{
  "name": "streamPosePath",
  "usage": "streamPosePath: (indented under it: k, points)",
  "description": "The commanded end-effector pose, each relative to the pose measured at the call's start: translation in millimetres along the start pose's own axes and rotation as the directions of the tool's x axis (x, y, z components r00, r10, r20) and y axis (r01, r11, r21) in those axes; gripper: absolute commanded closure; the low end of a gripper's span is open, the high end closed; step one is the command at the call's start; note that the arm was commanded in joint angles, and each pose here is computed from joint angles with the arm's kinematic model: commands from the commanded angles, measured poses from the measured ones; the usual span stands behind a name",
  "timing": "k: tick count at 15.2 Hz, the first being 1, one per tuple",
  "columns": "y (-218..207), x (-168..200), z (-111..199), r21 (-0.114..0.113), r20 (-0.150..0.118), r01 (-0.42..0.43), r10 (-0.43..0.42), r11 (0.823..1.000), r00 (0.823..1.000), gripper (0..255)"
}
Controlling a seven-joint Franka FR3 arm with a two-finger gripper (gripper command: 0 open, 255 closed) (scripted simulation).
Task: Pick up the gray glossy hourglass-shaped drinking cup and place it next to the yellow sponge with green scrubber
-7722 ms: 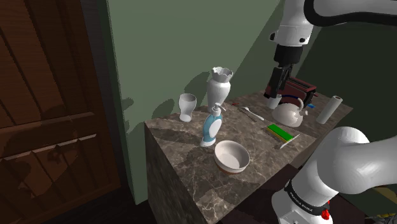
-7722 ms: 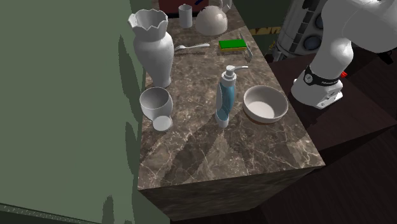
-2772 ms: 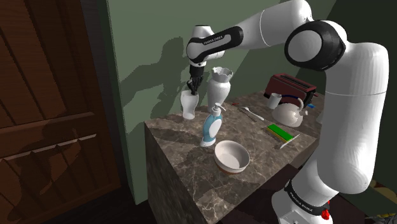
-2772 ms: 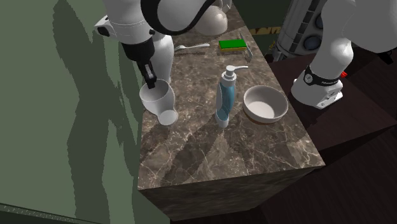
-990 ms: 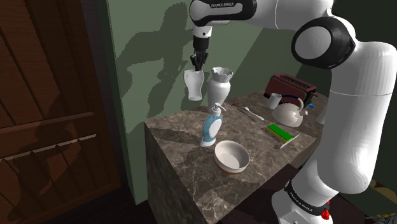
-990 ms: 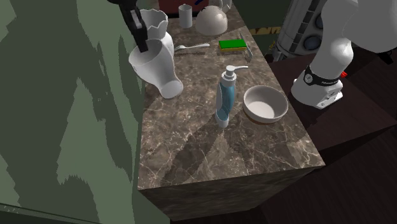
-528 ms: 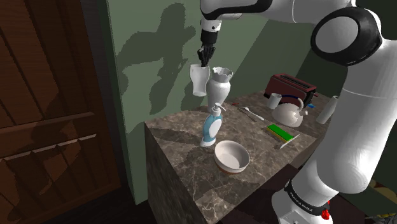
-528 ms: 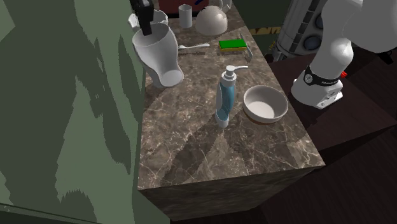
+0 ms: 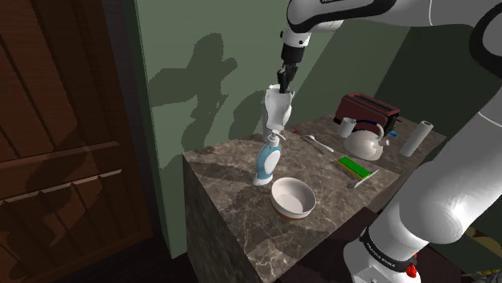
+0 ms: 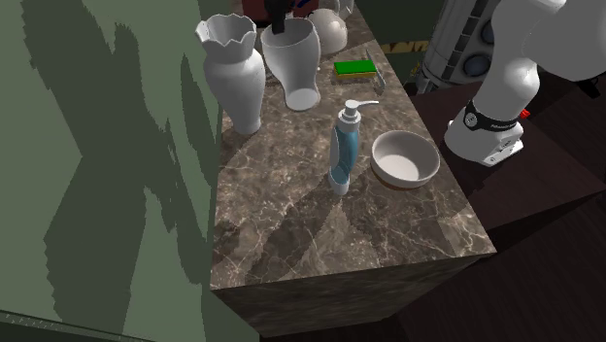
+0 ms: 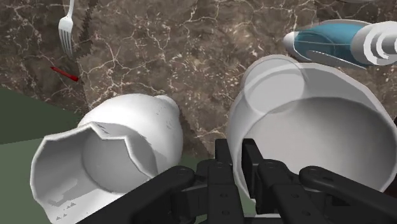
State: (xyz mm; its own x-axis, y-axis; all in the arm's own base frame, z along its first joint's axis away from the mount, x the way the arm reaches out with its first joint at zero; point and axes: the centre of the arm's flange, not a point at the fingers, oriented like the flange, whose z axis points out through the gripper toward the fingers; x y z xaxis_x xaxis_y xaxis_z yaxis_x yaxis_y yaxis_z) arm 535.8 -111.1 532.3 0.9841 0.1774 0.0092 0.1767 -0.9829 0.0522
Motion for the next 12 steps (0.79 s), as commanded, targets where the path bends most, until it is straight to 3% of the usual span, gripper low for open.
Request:
streamPosePath:
  k: [1, 12]
  points:
    - [6.9, -25.1, 0.5, 0.000, 0.000, 0.001, -0.001, 1.000, 1.000, 255]
    - [37.1, -167.1, 0.2, 0.000, 0.000, 0.001, -0.001, 1.000, 1.000, 255]
